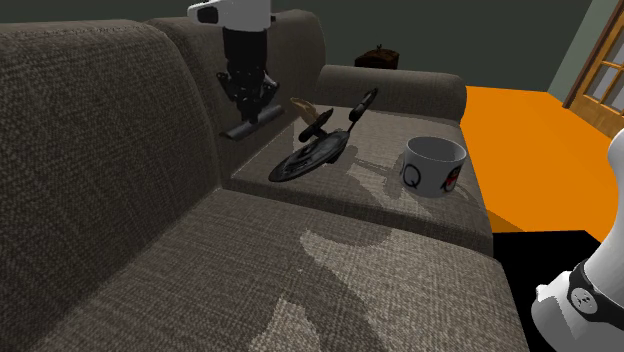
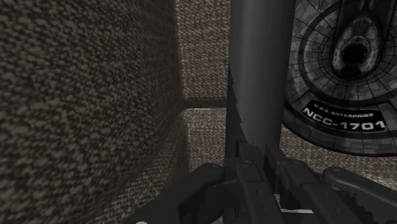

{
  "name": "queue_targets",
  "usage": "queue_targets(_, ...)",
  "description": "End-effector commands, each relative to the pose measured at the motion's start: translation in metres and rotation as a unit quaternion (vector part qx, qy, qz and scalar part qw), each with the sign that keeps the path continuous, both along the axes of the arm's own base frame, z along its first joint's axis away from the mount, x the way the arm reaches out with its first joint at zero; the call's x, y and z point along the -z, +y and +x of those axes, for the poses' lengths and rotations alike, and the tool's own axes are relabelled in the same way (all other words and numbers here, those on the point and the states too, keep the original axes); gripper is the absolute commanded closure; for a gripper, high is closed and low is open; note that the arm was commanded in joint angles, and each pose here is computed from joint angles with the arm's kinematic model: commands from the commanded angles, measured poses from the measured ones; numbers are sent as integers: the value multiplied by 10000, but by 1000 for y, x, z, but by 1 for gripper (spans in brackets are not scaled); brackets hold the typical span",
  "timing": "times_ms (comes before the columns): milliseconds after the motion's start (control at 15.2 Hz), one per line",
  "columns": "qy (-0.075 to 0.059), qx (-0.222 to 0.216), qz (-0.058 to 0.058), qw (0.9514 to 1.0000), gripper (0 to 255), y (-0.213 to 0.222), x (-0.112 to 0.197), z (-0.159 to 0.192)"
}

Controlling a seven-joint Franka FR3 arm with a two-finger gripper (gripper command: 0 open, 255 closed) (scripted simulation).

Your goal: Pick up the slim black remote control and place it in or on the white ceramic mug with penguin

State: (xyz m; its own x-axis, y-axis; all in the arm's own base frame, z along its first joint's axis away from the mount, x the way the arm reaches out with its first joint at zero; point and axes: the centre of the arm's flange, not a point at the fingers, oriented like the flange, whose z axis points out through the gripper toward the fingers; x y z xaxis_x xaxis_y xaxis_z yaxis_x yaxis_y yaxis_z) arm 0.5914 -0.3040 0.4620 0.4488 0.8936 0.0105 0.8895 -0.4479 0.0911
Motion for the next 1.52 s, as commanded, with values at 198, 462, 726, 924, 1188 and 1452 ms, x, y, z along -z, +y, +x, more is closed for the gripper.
queue_targets(198, 1, 1, 0, 10000, 255, 1, -26, 0)
queue_targets(462, 1, 1, 0, 10000, 255, 4, -24, -53)
queue_targets(726, 1, 1, 0, 10000, 255, 8, -23, -106)
queue_targets(924, 1, 1, 0, 10000, 255, 11, -22, -145)
queue_targets(1188, 1, 1, 0, 10000, 255, 15, -21, -198)
queue_targets(1452, 1, 1, 0, 10000, 255, 19, -19, -250)
